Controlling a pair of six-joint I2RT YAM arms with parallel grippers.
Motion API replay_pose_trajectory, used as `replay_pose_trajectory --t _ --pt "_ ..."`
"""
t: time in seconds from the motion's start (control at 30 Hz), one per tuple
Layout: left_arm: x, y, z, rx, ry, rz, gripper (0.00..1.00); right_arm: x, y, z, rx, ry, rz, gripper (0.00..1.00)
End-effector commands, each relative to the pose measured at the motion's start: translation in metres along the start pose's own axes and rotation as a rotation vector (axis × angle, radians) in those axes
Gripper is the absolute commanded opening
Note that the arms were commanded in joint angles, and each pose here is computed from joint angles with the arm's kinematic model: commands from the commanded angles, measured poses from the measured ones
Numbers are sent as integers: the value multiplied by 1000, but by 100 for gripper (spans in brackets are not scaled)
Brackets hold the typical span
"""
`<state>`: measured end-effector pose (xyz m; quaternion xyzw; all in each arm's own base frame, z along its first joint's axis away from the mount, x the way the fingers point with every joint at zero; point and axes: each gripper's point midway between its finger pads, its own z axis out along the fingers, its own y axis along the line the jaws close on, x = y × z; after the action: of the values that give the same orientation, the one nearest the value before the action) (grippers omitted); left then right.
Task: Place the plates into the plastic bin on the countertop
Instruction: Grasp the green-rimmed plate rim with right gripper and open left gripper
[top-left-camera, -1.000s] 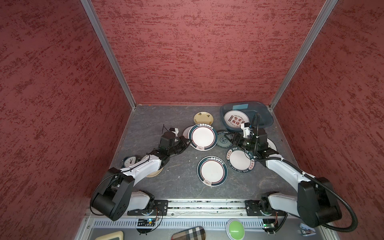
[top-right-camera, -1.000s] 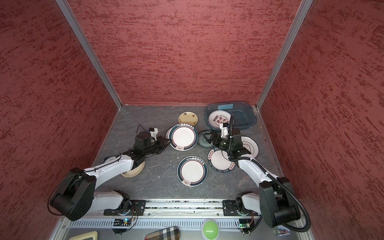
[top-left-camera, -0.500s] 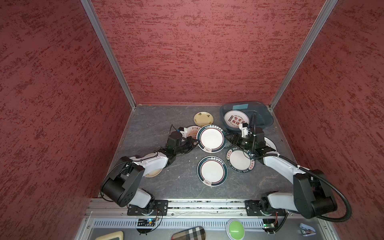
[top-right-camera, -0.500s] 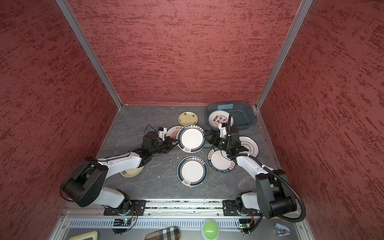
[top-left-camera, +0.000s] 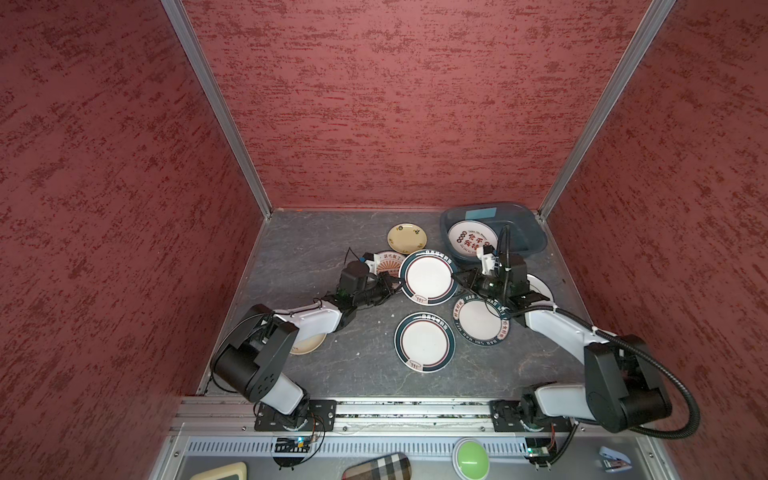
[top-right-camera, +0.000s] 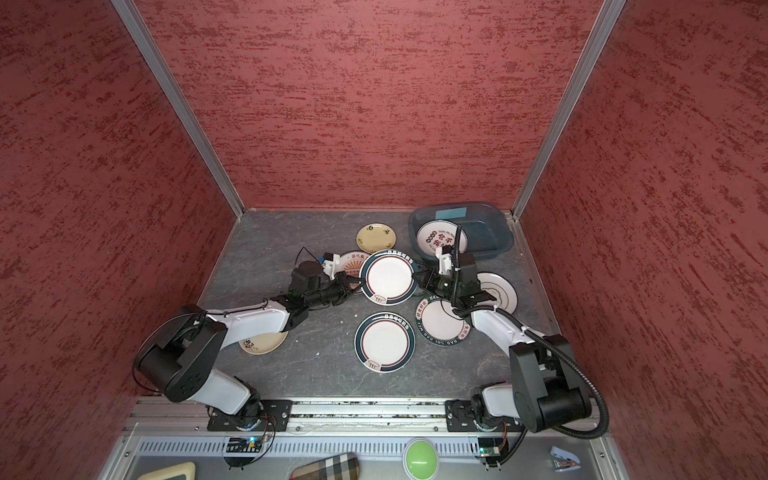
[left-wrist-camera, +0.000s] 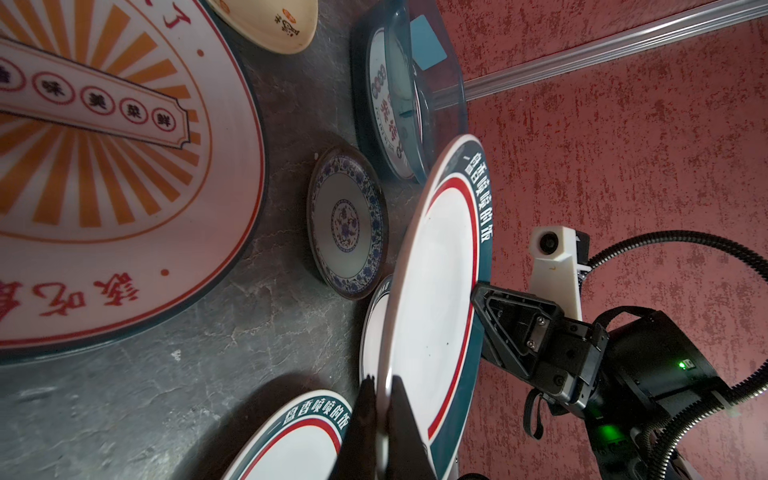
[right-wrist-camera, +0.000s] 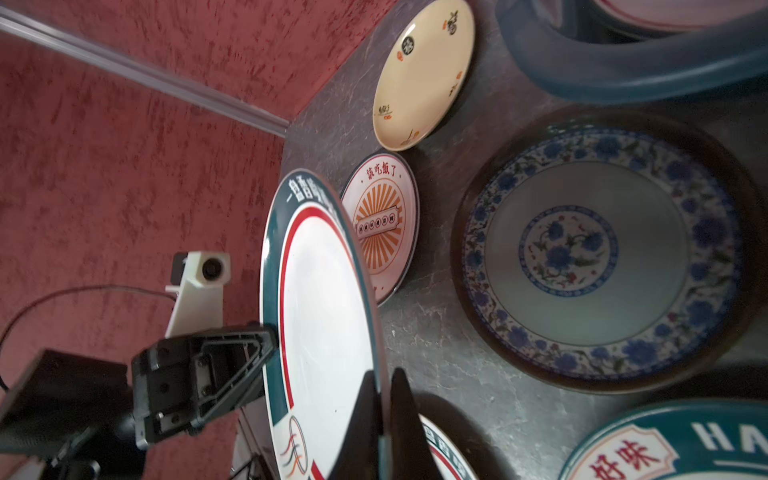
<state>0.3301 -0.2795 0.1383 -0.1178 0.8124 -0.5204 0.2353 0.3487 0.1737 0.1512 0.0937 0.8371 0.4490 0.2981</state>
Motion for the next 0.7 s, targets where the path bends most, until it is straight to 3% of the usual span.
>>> replay_pose_trajectory --t 0.0,0.03,0.1,0.23,0.33,0.67 --pt "-6 -23 2 69 -18 37 0 -10 2 2 24 -23 -8 0" --pt "-8 -23 0 69 -31 35 10 -10 -1 3 39 -21 5 0" --pt "-11 -23 -4 76 -57 40 39 -10 -3 3 54 -17 21 0" --pt "-14 -28 -13 69 -85 75 83 -13 -5 -1 84 -36 23 0" --pt "-19 -27 -22 34 -112 95 99 -21 -4 -8 117 -75 4 0" --pt "-38 -31 -59 -34 -173 160 99 -90 21 -42 317 -234 -164 0"
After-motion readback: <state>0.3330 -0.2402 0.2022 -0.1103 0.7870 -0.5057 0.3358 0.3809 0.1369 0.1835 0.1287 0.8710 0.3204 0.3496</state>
